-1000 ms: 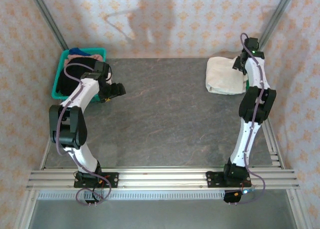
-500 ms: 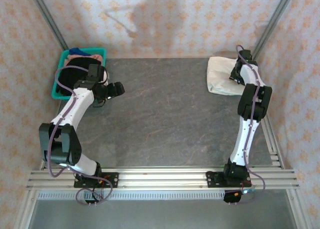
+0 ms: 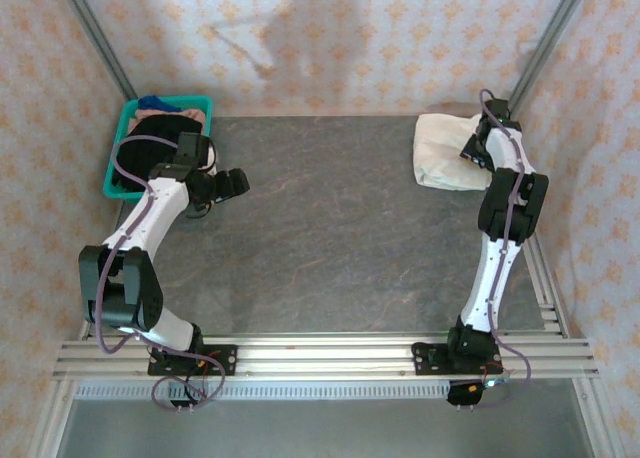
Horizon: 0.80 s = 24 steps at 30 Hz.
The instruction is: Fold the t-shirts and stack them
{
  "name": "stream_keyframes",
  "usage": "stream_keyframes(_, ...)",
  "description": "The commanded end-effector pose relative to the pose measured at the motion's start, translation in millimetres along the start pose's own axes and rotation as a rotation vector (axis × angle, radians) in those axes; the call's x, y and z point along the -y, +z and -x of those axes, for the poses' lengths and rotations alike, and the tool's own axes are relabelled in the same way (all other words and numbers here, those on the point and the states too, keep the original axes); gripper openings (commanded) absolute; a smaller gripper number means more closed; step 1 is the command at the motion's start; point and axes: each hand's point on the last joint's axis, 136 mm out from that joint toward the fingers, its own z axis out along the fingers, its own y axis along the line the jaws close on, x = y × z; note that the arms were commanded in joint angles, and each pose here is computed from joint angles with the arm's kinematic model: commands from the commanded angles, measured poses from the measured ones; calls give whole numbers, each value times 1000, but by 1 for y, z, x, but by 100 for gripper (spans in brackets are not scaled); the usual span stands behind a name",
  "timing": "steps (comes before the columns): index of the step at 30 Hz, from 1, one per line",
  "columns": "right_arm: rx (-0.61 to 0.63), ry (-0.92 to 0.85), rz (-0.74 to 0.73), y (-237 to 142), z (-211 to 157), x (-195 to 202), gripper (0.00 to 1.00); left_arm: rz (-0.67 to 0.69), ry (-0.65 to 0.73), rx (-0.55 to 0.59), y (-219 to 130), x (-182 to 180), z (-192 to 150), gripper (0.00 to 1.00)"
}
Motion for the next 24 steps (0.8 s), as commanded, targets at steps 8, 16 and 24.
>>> stream_keyframes(8, -55, 40, -71, 4, -16, 23, 59, 8, 15, 3, 3, -1, -1, 87)
stream_keyframes(16, 226, 98, 36, -94, 24, 23, 71, -17, -10, 175, -30, 4, 18, 100)
stream_keyframes(24, 438, 89, 141, -162, -16, 26, 99, 134, -35, 629, -91, -44, 31, 100)
